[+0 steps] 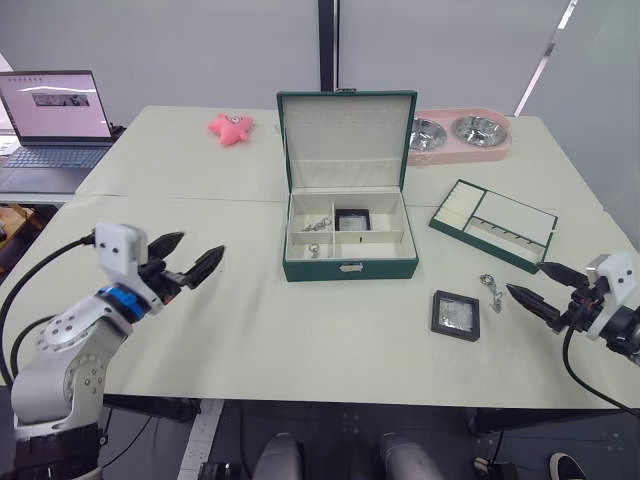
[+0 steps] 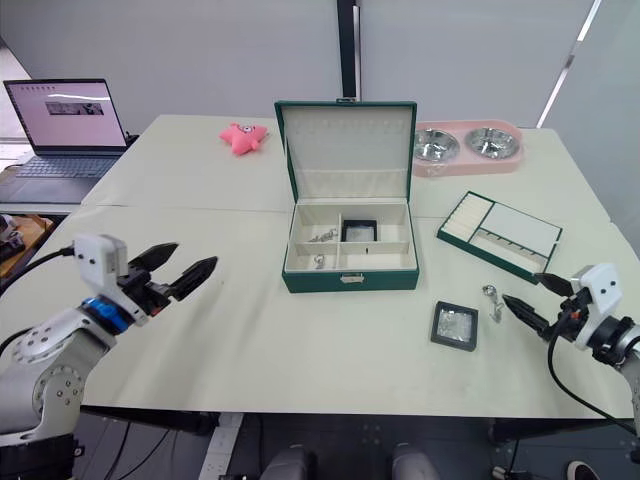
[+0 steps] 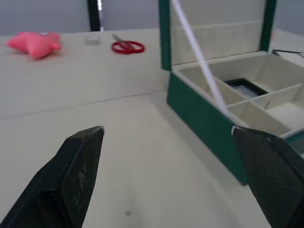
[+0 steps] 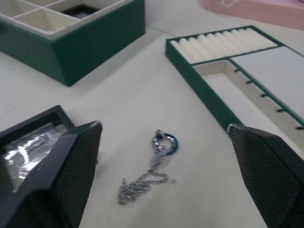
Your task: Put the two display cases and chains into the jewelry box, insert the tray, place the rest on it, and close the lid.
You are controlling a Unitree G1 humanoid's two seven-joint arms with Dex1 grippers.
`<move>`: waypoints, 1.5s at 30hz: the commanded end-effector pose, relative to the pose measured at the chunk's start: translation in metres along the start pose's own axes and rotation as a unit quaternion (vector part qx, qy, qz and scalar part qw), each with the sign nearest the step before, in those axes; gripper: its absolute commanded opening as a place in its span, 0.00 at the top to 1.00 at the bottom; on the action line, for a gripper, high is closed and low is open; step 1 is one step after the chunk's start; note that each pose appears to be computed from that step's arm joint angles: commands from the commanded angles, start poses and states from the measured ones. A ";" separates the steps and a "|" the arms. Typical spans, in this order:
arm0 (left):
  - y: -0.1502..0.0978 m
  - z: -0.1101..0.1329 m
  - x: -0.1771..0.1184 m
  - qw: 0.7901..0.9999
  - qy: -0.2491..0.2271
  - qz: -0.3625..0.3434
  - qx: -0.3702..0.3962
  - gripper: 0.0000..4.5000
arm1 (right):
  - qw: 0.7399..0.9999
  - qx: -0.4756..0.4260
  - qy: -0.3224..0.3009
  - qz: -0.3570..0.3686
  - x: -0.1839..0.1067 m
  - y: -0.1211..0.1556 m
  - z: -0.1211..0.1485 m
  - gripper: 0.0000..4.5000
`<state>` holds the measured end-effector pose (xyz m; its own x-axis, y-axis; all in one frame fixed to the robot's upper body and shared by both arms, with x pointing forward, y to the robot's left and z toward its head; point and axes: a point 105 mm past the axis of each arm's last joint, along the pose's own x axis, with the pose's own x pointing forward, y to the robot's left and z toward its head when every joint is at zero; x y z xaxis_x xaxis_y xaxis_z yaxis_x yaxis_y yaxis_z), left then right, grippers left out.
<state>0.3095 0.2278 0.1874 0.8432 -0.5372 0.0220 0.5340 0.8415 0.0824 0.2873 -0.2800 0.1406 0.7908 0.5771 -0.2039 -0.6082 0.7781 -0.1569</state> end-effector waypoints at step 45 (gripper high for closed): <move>-0.150 -0.021 0.029 0.875 -0.002 -0.464 0.135 0.00 | 0.957 -0.132 0.156 0.204 0.042 0.087 -0.013 0.71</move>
<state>0.2563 0.0894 0.1510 0.0572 -0.9807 -0.1871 0.9600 0.0026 0.2799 0.2640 -0.1943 0.0980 0.4358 0.6770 -0.5930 -0.8933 0.4056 -0.1935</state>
